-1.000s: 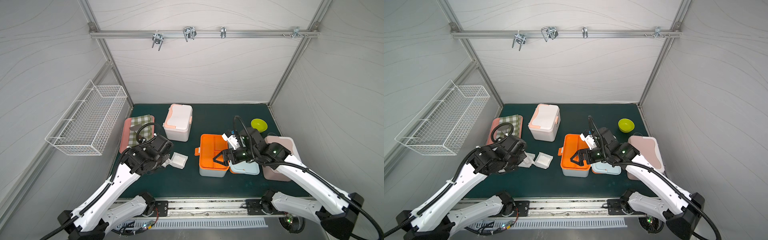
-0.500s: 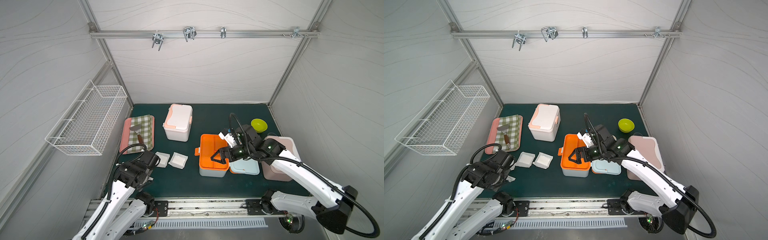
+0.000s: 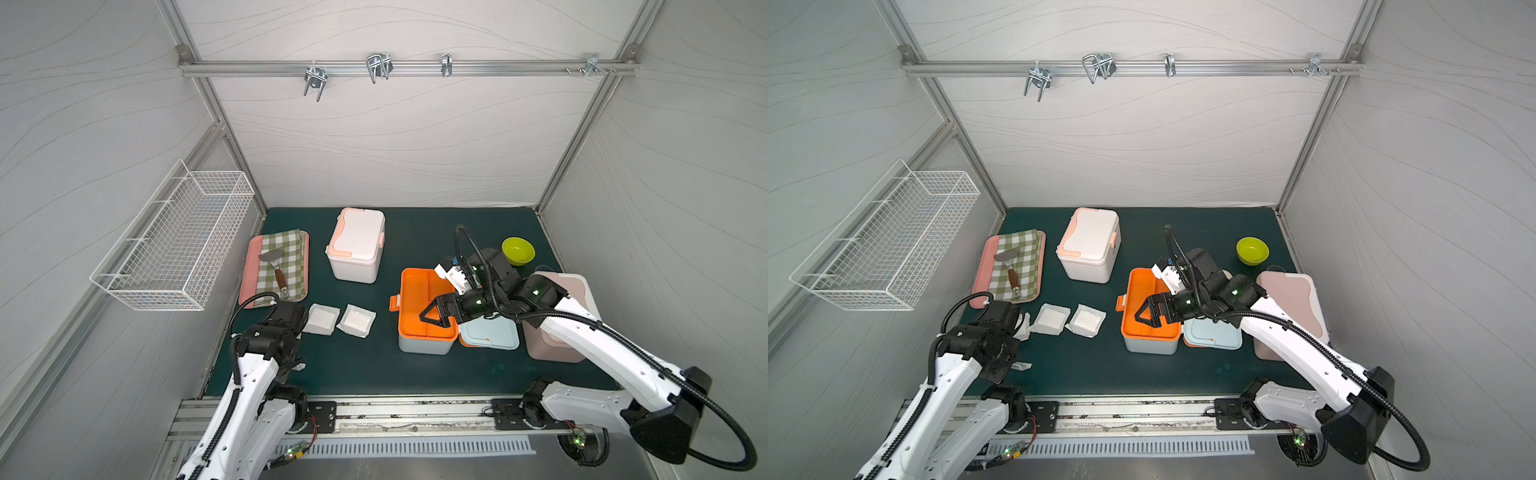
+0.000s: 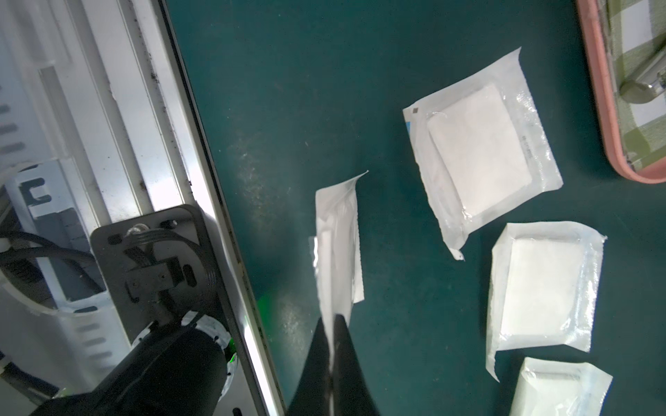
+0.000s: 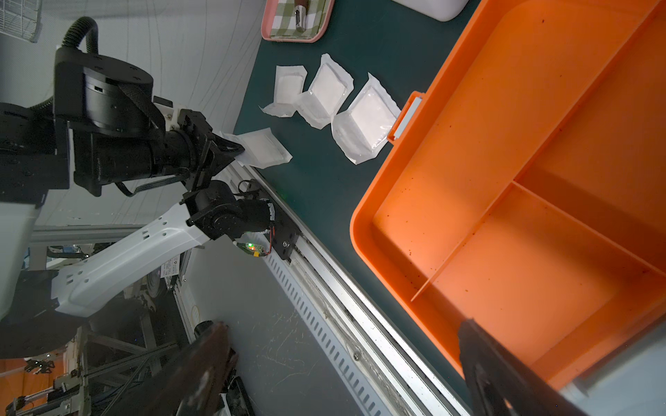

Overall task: Open first aid kits and take out gauze
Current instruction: Place the gauze at the center of the board.

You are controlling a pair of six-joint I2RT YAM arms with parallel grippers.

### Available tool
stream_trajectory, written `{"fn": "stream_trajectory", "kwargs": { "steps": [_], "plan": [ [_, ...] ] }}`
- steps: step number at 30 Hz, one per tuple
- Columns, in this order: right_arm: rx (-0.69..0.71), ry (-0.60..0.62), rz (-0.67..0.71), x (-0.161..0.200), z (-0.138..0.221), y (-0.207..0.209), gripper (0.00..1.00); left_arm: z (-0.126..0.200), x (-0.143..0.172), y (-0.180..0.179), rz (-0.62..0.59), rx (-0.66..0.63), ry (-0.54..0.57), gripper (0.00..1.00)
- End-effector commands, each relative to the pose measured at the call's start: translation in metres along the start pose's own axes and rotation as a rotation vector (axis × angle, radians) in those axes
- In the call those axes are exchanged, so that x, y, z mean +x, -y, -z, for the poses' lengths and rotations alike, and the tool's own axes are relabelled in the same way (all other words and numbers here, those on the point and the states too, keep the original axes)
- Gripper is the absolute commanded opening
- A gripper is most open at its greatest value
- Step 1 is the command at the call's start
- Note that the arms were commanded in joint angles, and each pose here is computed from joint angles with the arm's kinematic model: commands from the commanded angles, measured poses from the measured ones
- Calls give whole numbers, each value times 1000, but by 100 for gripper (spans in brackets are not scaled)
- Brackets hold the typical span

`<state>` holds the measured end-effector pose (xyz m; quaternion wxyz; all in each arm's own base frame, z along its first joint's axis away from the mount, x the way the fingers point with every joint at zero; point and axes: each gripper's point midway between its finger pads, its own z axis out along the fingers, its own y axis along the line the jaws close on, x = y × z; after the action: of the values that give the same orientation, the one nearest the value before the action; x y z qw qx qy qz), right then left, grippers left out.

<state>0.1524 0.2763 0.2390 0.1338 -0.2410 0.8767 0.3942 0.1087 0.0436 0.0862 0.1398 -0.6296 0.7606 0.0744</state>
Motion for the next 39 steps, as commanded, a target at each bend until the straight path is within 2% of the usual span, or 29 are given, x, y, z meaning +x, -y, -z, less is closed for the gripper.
{"fn": "stream_trajectory", "kwargs": {
  "steps": [1,16,31,35,37,38,39],
  "plan": [
    [3,-16,7,3,3,-3,99,-5,-2,3,2,3,-1,0],
    [11,-27,8,6,2,-1,99,-13,-12,-12,70,-40,-1,0],
    [23,-25,0,12,5,3,99,-10,-23,-22,100,-97,46,0],
    [30,-23,-1,13,5,4,99,-9,-23,-24,101,-114,43,4],
    [33,-23,1,13,5,4,99,-9,-24,-23,98,-108,45,13],
    [31,-21,1,12,5,4,99,-8,-24,-23,98,-108,44,22],
    [32,-23,0,13,5,4,99,-9,-23,-22,94,-102,42,23]
  ]
}}
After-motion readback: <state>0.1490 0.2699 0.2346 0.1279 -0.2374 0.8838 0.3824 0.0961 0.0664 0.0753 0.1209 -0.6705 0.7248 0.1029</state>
